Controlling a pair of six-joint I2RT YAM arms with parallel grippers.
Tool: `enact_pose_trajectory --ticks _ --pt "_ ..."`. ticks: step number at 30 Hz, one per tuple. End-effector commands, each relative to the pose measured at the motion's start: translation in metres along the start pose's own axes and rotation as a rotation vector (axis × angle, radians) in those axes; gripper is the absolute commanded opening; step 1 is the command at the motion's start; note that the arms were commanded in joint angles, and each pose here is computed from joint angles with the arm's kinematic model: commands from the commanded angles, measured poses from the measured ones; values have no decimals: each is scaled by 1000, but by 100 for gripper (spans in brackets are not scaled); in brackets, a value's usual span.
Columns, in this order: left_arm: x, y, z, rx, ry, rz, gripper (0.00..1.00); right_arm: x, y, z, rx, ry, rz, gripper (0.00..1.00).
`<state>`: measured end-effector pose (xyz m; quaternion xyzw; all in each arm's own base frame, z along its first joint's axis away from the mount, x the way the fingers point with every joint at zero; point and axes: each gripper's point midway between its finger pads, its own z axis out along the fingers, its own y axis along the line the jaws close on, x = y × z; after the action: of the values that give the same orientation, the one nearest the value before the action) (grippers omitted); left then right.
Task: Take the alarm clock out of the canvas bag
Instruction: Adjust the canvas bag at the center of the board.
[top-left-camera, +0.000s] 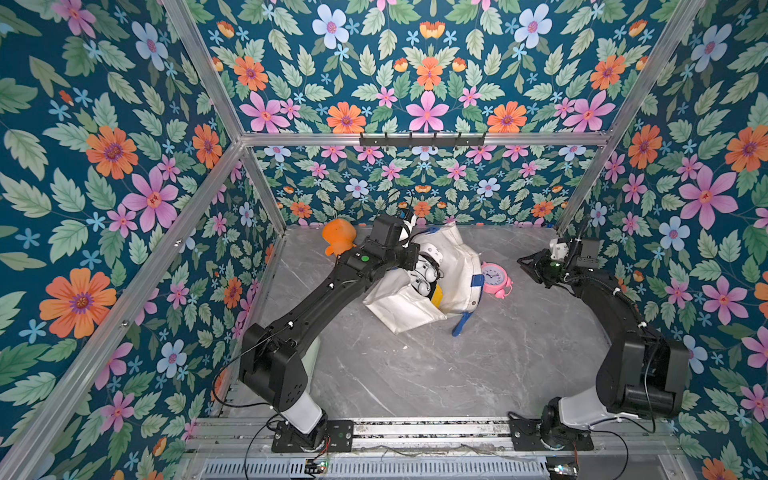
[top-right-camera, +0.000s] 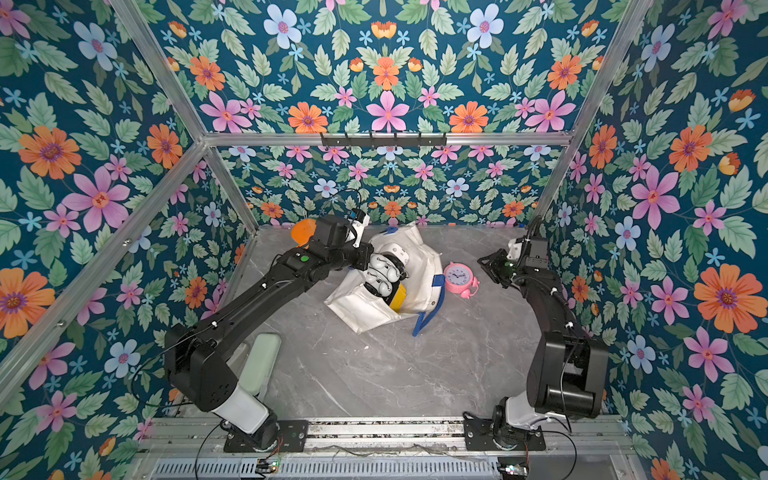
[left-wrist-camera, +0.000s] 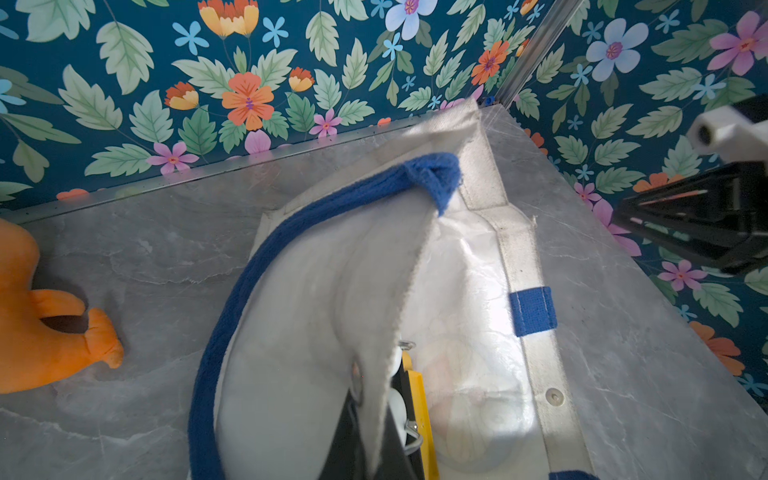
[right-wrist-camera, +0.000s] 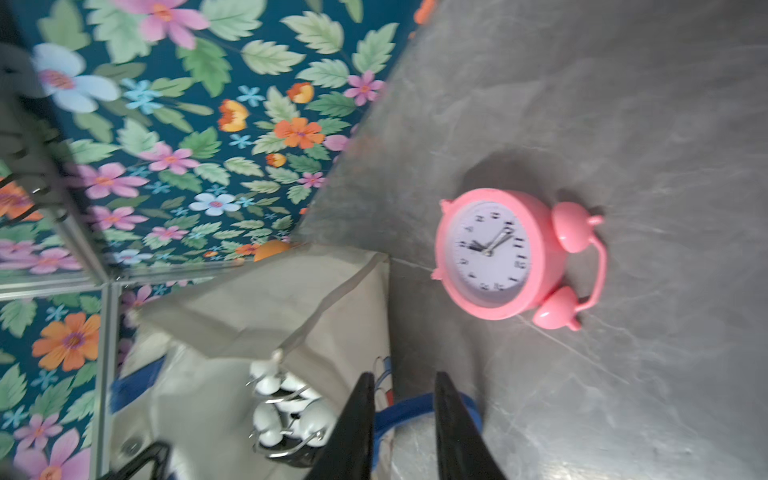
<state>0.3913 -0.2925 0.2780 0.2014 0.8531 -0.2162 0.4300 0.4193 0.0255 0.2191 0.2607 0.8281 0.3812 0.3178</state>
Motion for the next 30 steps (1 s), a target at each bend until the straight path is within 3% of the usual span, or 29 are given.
enact_pose_trajectory --ticks 1,7,13,21,30 --pt "-13 -12 -3 63 -42 47 0 7 45 -16 -80 -7 -135 28" --pt "-11 -26 -9 142 -35 108 0 31 121 -47 -225 -50 -394 30" --pt "-6 -29 -12 166 -24 162 0 77 169 -55 -347 -49 -649 30" --pt "-5 -40 -24 235 -32 211 0 141 185 -30 -405 56 -821 31" --pt "0 -38 -32 228 -28 226 0 176 153 18 -307 166 -852 31"
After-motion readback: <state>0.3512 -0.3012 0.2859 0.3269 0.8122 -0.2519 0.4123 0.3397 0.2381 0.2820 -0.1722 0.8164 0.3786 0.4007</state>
